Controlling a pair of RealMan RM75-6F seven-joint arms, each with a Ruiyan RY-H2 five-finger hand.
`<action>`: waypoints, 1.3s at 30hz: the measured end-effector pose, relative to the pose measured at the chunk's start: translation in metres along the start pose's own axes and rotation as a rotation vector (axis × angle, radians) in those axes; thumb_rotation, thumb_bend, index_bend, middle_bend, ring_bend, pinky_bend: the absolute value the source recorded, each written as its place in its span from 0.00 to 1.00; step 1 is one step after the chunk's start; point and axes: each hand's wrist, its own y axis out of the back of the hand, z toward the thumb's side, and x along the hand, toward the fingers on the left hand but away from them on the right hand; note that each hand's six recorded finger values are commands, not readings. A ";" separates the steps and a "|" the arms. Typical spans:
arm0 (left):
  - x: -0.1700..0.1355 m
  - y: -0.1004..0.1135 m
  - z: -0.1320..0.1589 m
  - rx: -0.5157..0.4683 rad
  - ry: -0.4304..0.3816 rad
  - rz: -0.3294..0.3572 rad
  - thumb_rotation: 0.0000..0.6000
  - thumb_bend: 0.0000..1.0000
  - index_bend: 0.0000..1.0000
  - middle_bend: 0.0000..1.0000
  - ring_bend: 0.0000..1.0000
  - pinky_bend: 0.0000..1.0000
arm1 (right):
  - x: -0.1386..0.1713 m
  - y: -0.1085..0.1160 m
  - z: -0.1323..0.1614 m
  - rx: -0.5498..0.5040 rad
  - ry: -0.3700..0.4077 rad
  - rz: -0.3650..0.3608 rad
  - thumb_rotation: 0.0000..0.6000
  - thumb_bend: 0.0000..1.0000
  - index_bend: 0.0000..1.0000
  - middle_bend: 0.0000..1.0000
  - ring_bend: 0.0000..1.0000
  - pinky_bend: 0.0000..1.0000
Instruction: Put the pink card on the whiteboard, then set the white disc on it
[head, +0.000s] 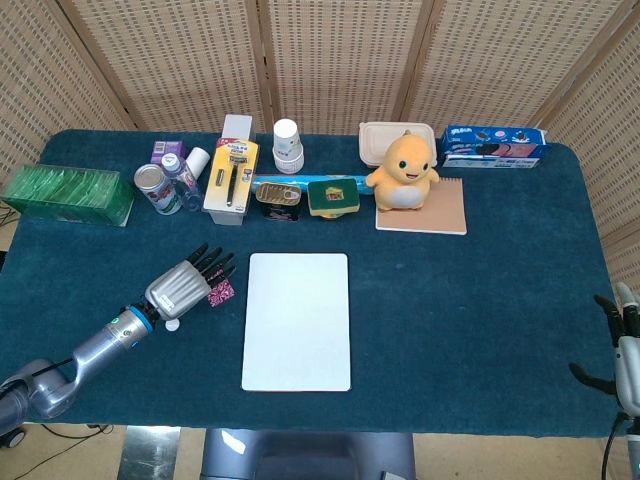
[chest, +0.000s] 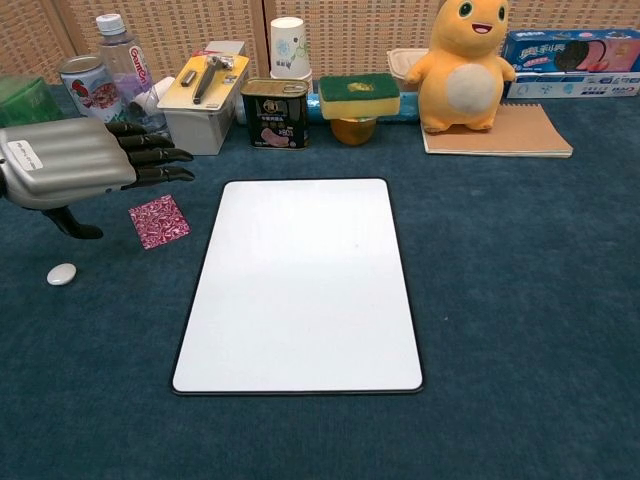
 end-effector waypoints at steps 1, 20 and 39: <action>0.001 -0.002 0.001 0.001 0.000 -0.006 1.00 0.18 0.04 0.00 0.00 0.10 | 0.000 0.000 0.000 0.000 -0.001 0.000 1.00 0.00 0.13 0.00 0.00 0.00; 0.021 -0.006 0.008 -0.005 0.009 -0.027 1.00 0.22 0.17 0.00 0.00 0.10 | -0.003 -0.004 -0.001 0.003 -0.005 0.013 1.00 0.00 0.12 0.00 0.00 0.00; 0.027 -0.005 0.017 -0.003 0.010 -0.063 1.00 0.22 0.40 0.00 0.00 0.15 | -0.002 -0.002 0.000 -0.003 -0.002 0.008 1.00 0.00 0.12 0.00 0.00 0.00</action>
